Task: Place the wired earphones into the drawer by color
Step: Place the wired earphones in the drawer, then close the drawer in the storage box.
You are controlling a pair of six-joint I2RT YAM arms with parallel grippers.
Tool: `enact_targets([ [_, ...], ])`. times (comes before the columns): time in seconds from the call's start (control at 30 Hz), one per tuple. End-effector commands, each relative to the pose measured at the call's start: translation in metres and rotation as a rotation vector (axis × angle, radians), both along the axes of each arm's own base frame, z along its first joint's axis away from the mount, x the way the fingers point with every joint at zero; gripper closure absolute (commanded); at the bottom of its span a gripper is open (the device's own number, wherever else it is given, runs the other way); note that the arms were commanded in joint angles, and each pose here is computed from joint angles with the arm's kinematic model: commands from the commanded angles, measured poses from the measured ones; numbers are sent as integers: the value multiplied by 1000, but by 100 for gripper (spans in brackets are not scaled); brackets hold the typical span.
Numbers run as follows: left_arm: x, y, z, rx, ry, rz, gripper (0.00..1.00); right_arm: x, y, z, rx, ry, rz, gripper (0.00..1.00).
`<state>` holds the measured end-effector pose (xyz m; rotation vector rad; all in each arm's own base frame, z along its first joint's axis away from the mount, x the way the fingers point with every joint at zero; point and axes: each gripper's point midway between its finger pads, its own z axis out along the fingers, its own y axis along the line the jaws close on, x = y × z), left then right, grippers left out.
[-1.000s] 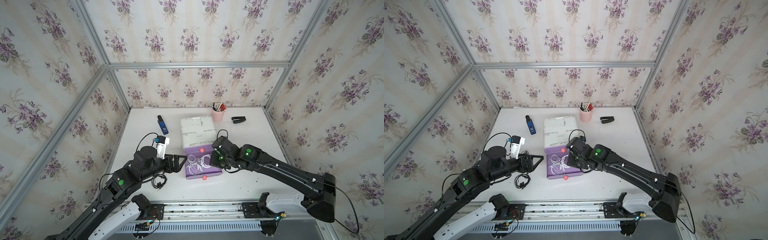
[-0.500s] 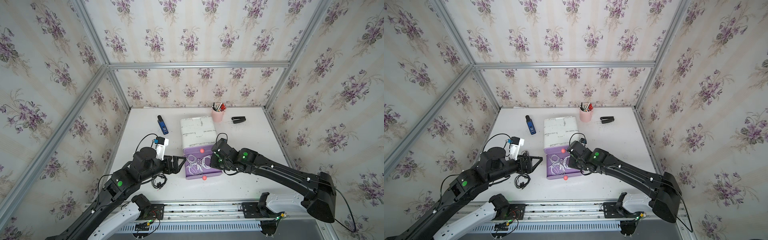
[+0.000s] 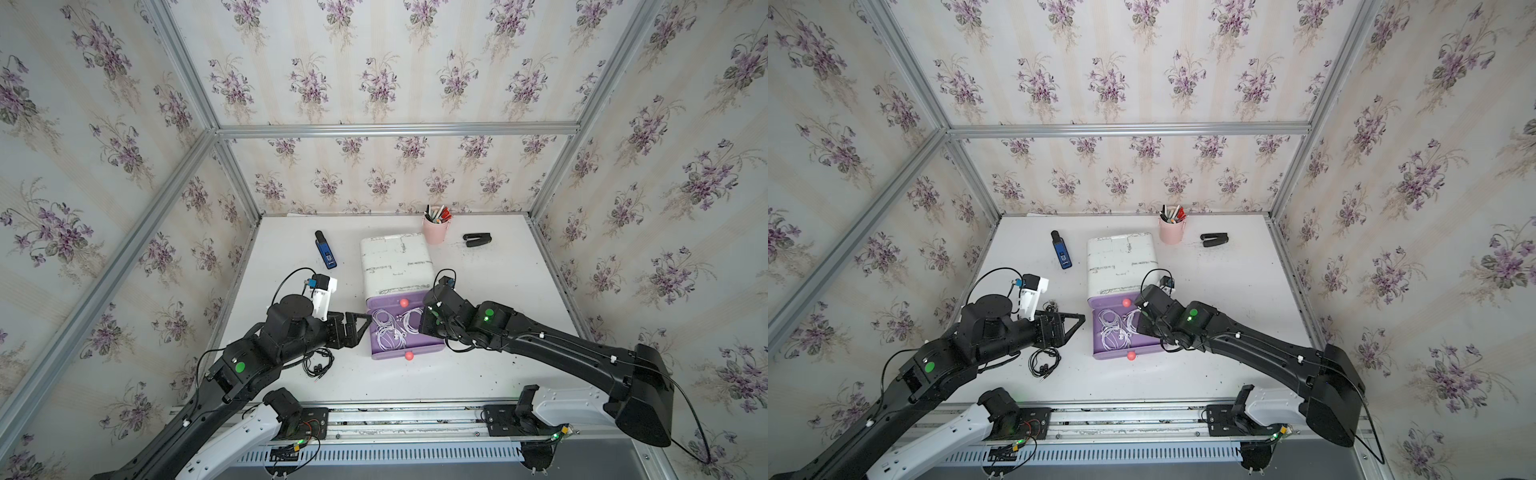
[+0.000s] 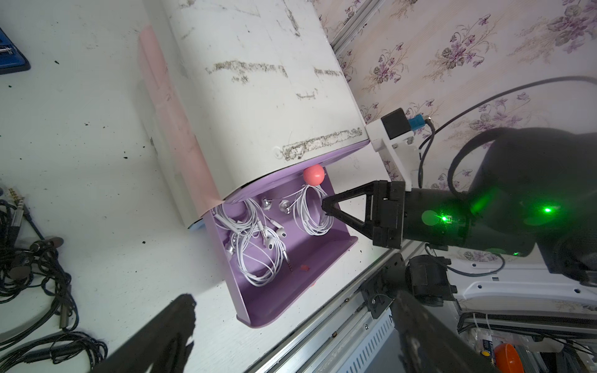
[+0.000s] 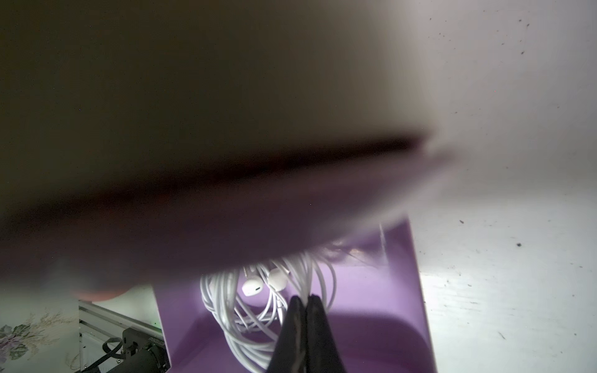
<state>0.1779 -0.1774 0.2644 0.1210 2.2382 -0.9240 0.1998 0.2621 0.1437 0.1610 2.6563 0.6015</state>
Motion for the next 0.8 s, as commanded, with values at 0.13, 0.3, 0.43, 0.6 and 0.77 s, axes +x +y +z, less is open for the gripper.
enact_targets([
  [0.13,4,0,3,1,-20,8,3,-20,-14,-10,-22,82,6,84],
  [0.3,4,-1,4,-3,-23,4,3,-21,-13,-10,-17,83,8,80],
  [0.43,4,-1,2,0,-20,6,3,-20,-14,-9,-17,80,6,77],
  [0.6,5,-1,5,-3,-25,5,3,-16,-14,7,7,41,-4,74],
  [0.77,8,-8,21,-27,-60,-19,3,-13,-16,43,93,-38,-8,71],
])
